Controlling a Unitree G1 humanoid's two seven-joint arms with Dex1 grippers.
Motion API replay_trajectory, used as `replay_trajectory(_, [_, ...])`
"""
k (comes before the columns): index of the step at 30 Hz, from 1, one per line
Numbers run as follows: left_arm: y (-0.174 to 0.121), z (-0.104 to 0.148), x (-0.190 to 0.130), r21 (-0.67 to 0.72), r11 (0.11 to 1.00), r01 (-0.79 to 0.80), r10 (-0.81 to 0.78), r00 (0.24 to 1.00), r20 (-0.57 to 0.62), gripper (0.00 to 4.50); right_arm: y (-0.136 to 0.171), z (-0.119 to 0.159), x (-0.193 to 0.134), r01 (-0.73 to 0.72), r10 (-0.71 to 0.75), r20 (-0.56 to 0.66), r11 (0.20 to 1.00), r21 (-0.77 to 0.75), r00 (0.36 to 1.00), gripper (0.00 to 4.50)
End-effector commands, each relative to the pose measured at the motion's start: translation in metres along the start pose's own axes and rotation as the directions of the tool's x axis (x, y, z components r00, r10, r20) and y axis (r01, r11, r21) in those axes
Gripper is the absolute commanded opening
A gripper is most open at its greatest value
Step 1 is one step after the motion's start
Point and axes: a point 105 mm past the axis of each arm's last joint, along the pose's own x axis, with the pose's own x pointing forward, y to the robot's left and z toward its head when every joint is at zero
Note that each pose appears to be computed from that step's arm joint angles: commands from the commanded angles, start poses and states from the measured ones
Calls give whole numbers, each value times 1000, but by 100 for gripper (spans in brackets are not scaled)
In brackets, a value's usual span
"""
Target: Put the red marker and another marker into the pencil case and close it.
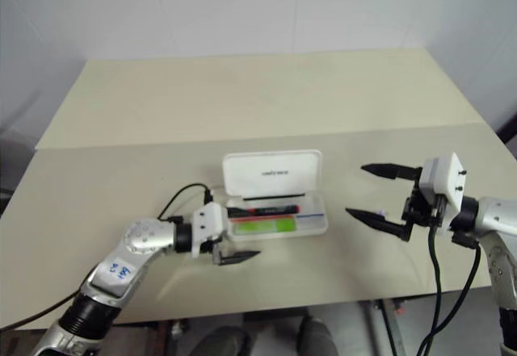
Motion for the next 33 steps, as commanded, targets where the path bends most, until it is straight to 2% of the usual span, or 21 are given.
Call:
replay_trajectory(1, [0,23,-3,28,999,-22,19,995,96,446,-2,3,-1,12,-12,18,1000,-5,1000,450])
replay_trajectory(3, [-2,37,-5,17,999,-27,24,983,181,446,0,-4,-2,15,-16,9,999,32,1000,450])
replay_trajectory(8, [-4,57,-17,3,999,-47,44,955,294,446,2,-25,-14,36,-31,-50,994,99,998,450])
replay_trajectory(14, [-11,72,-37,17,1000,-20,13,934,356,446,5,-46,-36,49,-31,-155,992,116,987,450])
replay_trajectory(18, [-11,77,-46,25,999,-28,17,930,366,446,2,-54,-46,87,-62,-208,990,113,976,450])
replay_trajectory(23, [-2,74,-72,34,997,-69,56,951,304,446,12,-63,-42,65,-36,-225,990,124,974,450])
replay_trajectory(27, [2,79,-77,39,993,-110,93,951,296,446,3,-74,-30,163,-133,-247,981,107,960,450])
replay_trajectory(33, [-4,79,-76,15,993,-117,107,952,287,446,8,-85,-20,259,-219,-264,958,126,939,450])
